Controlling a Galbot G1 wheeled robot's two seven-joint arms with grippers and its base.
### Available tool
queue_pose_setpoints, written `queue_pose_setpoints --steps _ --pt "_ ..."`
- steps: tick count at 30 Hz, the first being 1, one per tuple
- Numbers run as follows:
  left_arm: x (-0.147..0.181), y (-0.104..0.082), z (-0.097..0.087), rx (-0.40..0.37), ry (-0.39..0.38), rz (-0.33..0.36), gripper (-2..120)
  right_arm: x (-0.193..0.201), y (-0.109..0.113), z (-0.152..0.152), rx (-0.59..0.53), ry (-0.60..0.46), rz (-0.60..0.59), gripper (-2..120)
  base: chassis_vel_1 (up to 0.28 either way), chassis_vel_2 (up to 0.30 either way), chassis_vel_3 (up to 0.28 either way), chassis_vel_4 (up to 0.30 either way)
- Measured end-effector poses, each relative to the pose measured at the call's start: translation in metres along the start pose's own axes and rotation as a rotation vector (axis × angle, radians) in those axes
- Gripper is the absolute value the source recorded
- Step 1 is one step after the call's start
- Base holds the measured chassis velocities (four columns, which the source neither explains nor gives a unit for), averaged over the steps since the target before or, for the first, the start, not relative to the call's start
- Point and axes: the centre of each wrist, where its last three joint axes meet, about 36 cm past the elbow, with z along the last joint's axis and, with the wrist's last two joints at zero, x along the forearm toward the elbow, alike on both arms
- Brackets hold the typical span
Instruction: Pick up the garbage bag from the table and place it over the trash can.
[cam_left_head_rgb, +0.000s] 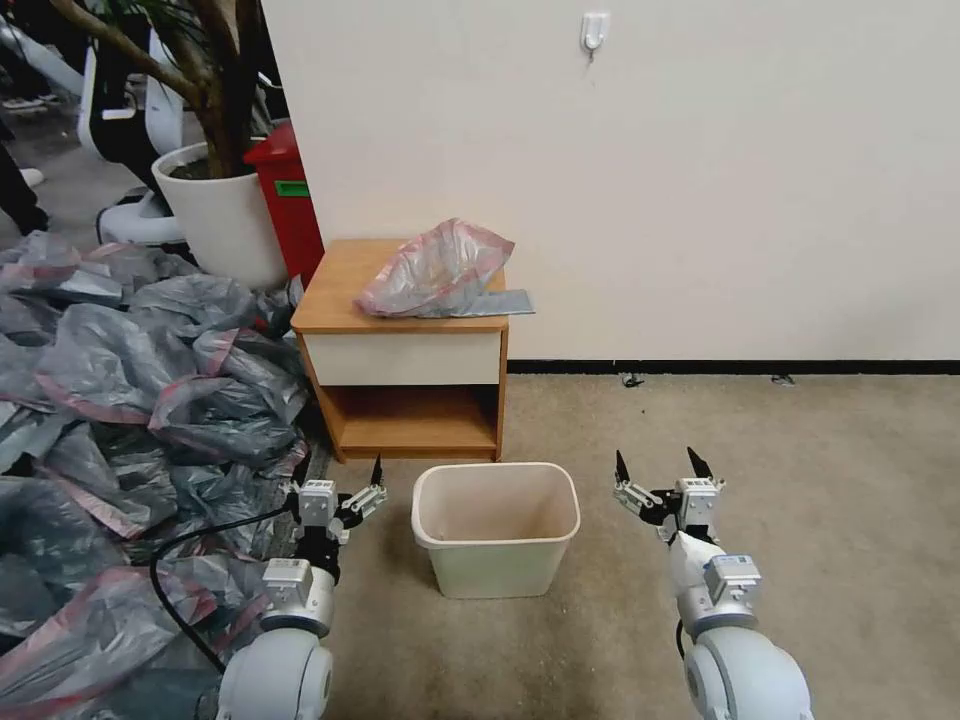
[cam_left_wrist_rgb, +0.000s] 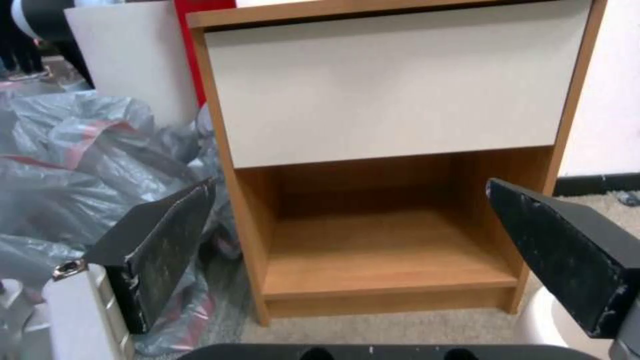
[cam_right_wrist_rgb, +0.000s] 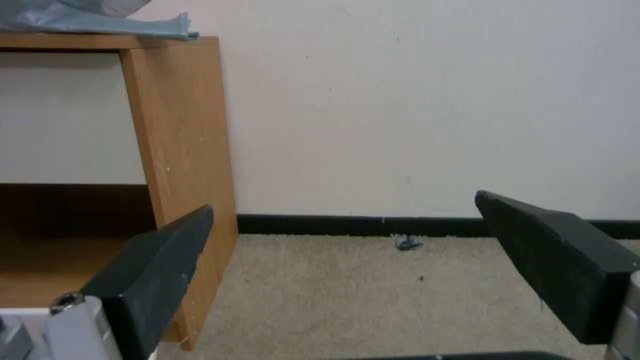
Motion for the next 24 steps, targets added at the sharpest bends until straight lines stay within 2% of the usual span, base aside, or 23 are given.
queue_pose_setpoints --steps 24 --pt "0.0 0.0 0.0 0.0 0.0 0.0 100 0.0 0.0 0.0 0.0 0.0 0.0 100 0.0 0.0 0.0 0.0"
